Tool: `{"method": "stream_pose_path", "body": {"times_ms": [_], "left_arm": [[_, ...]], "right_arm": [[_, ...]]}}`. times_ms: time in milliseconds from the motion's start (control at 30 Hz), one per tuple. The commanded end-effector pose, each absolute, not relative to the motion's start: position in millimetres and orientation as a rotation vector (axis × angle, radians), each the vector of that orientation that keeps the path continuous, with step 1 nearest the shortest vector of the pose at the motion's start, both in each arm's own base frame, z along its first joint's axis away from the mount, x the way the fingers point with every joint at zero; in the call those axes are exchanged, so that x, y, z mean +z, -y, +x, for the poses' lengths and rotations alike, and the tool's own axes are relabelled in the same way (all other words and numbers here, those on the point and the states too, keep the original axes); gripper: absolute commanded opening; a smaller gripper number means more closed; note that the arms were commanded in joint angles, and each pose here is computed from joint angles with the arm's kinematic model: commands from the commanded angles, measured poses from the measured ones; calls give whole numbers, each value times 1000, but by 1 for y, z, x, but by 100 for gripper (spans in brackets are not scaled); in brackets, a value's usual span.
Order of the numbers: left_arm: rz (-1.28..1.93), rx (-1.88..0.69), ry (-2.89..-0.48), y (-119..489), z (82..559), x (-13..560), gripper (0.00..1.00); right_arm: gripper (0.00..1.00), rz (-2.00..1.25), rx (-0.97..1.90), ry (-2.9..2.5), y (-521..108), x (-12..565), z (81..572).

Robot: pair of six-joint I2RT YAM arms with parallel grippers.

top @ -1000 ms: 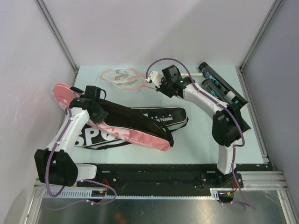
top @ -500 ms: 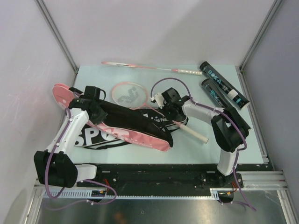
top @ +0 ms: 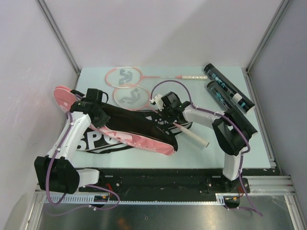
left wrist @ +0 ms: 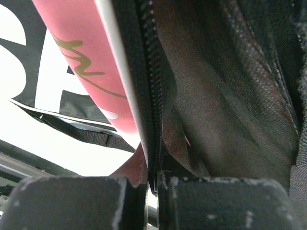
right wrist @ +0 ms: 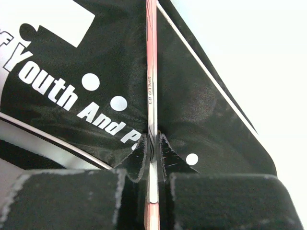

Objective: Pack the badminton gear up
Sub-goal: Pick up the racket from the center of the board.

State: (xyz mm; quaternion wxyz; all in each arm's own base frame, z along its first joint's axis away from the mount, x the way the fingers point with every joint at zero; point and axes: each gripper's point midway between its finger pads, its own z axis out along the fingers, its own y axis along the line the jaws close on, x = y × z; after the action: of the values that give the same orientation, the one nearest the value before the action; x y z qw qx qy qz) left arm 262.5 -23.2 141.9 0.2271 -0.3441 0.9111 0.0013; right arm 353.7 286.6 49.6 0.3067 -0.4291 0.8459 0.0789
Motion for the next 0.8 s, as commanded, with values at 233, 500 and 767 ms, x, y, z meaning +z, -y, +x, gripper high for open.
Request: {"method": "stream_pose_path", "body": {"times_ms": [233, 500, 767], "left_arm": [[-962, 7, -2592, 26, 279, 133, 0], [-922, 64, -2609, 20, 304, 132, 0], [-889, 91, -2612, 17, 304, 132, 0]], "right_arm": [[0, -867, -281, -2158, -208, 149, 341], [0, -856, -367, -1764, -205, 238, 311], [0, -894, -122, -1424, -229, 286, 261]]}}
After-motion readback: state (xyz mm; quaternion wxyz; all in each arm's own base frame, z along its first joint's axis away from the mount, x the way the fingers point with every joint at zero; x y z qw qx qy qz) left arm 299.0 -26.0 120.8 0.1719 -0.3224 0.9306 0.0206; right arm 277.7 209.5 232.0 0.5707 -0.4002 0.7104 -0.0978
